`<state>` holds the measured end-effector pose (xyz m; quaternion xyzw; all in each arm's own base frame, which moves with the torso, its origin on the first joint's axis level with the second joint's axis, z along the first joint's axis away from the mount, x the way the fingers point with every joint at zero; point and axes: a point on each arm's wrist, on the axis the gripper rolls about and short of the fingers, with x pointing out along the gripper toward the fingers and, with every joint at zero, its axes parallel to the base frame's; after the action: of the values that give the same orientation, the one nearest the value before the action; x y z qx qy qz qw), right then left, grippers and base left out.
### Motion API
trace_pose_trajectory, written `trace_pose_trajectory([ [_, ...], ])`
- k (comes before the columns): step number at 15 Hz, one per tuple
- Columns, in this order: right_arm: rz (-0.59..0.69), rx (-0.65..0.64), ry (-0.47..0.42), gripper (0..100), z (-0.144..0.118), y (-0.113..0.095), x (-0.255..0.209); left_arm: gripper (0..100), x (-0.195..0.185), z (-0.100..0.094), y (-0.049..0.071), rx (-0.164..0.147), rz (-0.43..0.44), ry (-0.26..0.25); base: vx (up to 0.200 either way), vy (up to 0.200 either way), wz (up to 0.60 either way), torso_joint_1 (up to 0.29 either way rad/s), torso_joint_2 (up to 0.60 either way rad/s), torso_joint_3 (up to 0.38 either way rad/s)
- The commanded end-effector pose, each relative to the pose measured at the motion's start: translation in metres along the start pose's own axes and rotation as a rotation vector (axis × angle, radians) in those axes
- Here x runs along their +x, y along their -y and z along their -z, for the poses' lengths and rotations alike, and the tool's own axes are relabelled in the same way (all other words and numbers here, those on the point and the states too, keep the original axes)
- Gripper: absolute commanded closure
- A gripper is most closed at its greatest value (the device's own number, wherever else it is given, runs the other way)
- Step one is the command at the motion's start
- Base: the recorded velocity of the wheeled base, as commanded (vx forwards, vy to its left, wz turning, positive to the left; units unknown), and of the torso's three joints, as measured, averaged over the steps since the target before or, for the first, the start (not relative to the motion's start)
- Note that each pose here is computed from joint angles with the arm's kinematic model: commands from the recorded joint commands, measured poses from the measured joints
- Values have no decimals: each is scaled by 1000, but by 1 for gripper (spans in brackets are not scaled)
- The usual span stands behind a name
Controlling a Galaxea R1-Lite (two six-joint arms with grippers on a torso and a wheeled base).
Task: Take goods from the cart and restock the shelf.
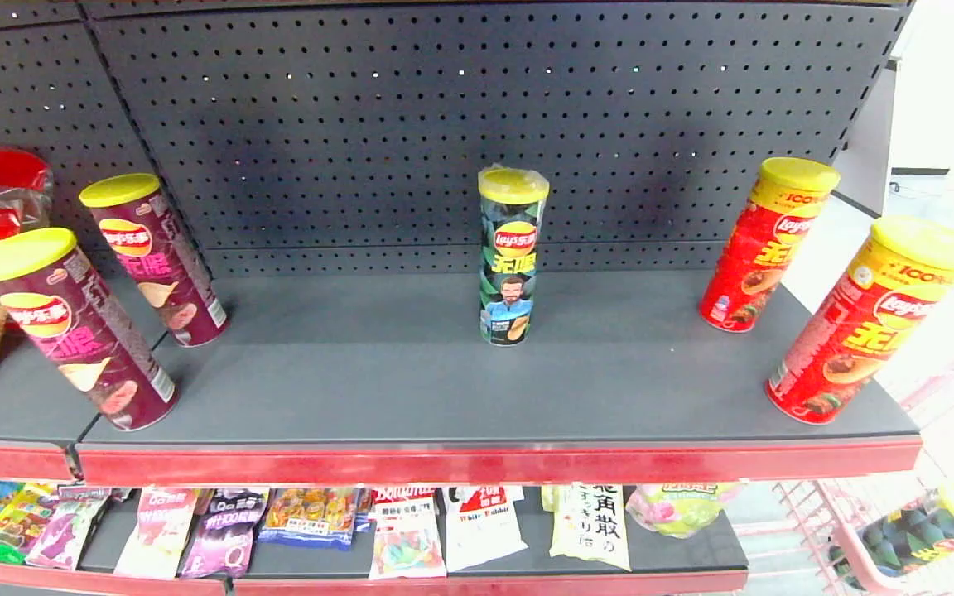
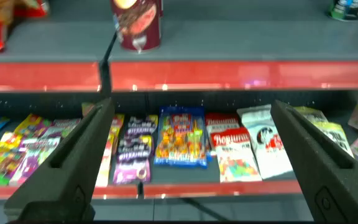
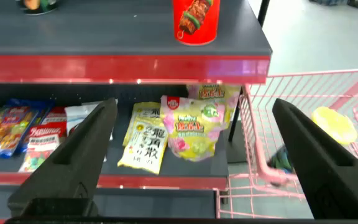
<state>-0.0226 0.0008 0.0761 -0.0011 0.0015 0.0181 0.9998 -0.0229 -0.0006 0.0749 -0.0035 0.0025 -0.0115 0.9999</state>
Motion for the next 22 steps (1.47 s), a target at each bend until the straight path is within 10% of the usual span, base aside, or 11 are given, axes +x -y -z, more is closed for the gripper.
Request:
trace_pose_trajectory([
  [1, -1, -1, 3, 0, 0, 0, 0, 0, 0, 0, 0, 1, 0, -1, -200, 0, 0, -7, 2, 2],
  [22, -2, -2, 1, 0, 1, 0, 0, 0, 0, 0, 0, 1, 0, -1, 0, -162, 0, 5, 3, 2],
])
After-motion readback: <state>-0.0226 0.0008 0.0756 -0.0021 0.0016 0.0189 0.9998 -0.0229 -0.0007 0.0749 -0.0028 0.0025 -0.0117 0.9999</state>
